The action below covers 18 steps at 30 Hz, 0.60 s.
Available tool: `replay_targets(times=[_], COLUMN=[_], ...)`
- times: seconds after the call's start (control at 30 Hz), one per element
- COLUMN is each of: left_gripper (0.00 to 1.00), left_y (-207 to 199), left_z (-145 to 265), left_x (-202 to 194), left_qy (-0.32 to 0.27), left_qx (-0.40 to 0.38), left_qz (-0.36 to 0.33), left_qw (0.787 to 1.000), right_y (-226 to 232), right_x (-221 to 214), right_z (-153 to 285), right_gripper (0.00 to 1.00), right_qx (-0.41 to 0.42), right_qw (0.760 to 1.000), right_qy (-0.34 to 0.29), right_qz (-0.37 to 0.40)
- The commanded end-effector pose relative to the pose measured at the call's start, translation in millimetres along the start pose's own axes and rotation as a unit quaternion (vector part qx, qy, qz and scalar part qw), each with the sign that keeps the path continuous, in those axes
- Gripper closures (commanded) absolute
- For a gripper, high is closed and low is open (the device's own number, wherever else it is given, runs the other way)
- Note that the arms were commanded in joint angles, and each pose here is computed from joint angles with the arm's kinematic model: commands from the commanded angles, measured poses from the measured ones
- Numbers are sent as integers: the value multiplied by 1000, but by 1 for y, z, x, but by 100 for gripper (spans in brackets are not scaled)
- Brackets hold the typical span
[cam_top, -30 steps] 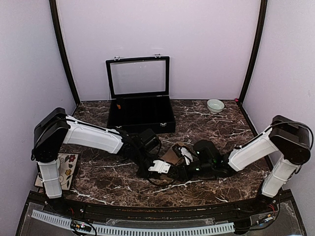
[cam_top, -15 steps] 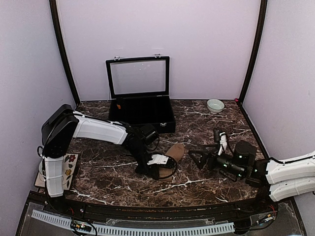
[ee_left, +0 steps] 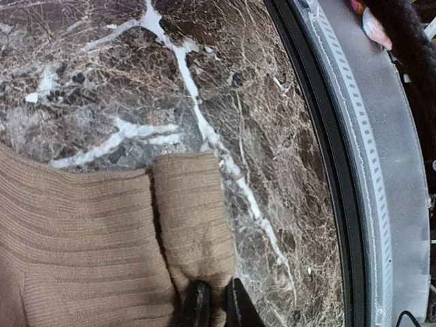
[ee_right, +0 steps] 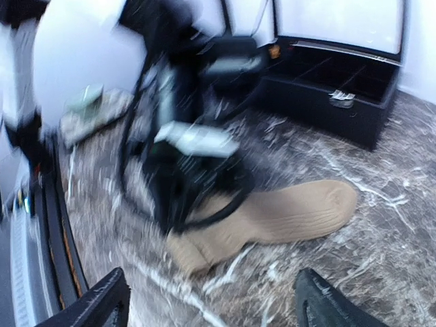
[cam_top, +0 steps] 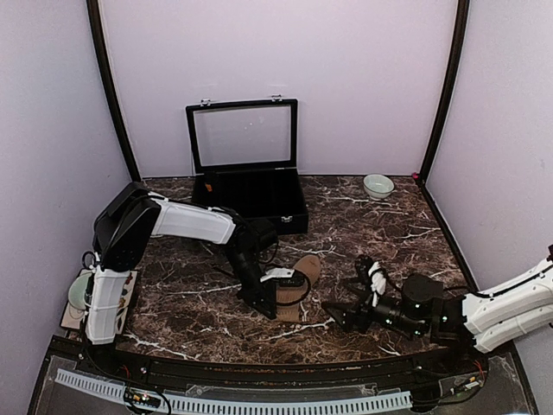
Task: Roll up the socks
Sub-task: Roll the sock at the center of the board.
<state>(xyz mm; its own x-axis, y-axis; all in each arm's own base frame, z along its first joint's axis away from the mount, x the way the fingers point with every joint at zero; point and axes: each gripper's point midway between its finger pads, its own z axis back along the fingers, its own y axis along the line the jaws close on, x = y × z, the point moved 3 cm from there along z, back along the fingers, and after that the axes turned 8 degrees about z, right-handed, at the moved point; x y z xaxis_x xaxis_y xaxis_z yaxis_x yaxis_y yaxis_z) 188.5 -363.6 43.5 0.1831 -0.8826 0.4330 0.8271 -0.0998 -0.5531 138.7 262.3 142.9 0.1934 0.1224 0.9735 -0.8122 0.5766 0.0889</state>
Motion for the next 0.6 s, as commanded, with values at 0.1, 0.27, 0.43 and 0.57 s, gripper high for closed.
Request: replay_targets(times=[0.1, 0.27, 0.43, 0.57], left_gripper=[88, 87, 87, 87], left_y=[17, 18, 12, 9], left_z=[-29, -37, -45, -47], left_x=[-54, -66, -77, -82], left_qy=[120, 149, 166, 170], left_qx=[-6, -27, -63, -73], left_qz=[102, 134, 158, 161], left_qw=[987, 979, 971, 970], right_y=[51, 66, 81, 91], right_x=[-49, -48, -55, -60], right_z=[-8, -31, -57, -72], right_gripper=[30, 39, 46, 51], right_qx=[49, 58, 75, 102], right_qw=[973, 949, 926, 921], right_qy=[83, 96, 112, 109], right_qz=[212, 295, 352, 359])
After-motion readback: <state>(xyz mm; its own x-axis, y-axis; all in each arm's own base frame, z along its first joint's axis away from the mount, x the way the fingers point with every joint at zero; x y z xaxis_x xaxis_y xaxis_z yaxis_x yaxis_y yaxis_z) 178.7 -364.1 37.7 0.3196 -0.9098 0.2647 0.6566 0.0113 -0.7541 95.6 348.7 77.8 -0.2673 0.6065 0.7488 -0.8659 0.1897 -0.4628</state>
